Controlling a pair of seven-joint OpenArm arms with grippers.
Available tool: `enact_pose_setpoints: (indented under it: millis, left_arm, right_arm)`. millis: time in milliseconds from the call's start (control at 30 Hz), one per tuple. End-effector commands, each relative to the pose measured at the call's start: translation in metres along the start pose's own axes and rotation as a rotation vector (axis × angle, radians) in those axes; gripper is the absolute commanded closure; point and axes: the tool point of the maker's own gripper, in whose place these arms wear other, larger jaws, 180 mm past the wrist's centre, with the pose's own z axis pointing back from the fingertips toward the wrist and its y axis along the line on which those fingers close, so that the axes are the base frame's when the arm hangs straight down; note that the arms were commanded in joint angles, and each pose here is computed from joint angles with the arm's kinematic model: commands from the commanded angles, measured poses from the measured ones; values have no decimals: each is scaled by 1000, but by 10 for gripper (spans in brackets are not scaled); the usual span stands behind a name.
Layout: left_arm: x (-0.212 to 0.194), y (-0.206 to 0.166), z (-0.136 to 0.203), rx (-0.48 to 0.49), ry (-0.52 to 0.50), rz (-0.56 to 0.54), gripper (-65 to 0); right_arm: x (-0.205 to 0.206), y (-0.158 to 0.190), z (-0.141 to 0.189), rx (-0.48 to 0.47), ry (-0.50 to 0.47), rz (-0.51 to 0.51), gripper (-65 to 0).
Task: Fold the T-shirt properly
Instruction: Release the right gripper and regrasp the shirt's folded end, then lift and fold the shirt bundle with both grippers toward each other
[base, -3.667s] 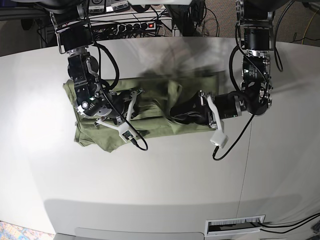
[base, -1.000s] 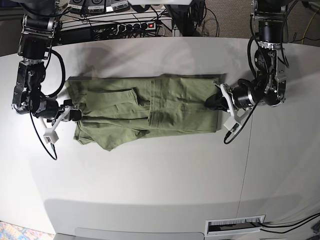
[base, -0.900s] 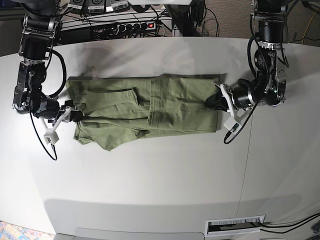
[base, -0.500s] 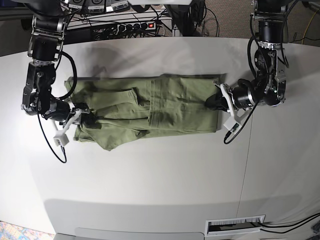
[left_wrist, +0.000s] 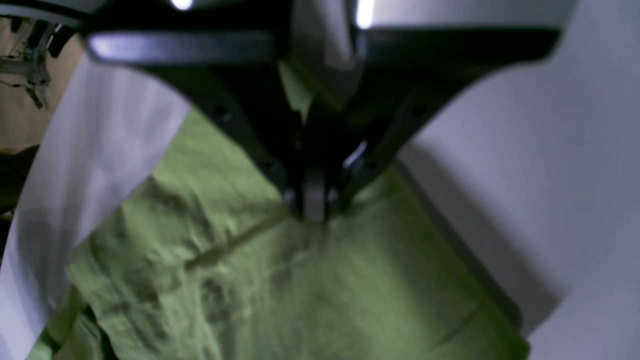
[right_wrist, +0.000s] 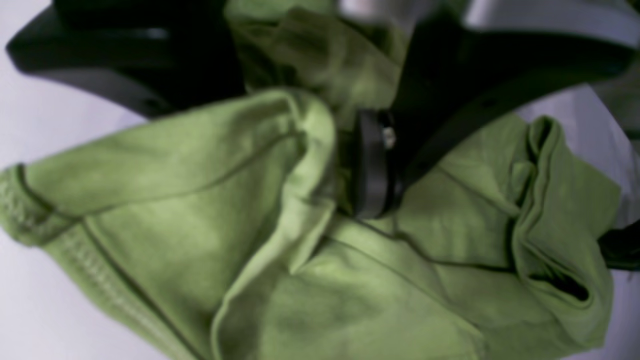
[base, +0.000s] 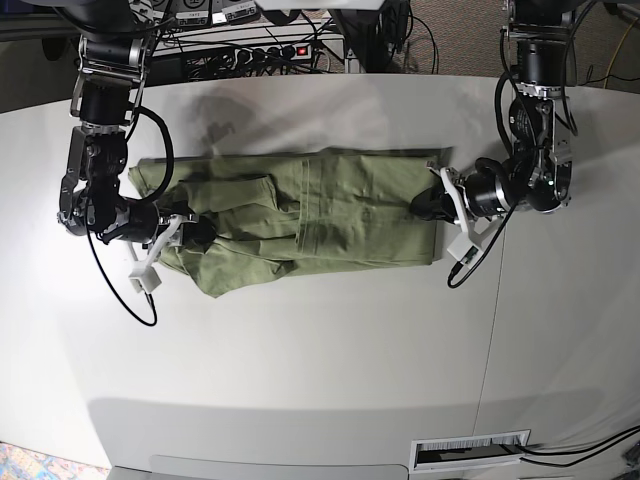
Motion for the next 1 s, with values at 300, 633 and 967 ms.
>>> enact_pose_setpoints:
  millis: [300, 633, 967]
  left_arm:
    - [6, 3, 4, 14, -1, -20, 0]
    - [13, -29, -17, -77, -55, 13, 0]
    - [23, -69, -42, -168, -101, 49, 0]
  right_arm:
    - [-46, -57, 32, -220, 238, 23, -15]
    - [-13, -24, 38, 6, 66, -26, 0]
    - [28, 28, 48, 297, -144, -4, 0]
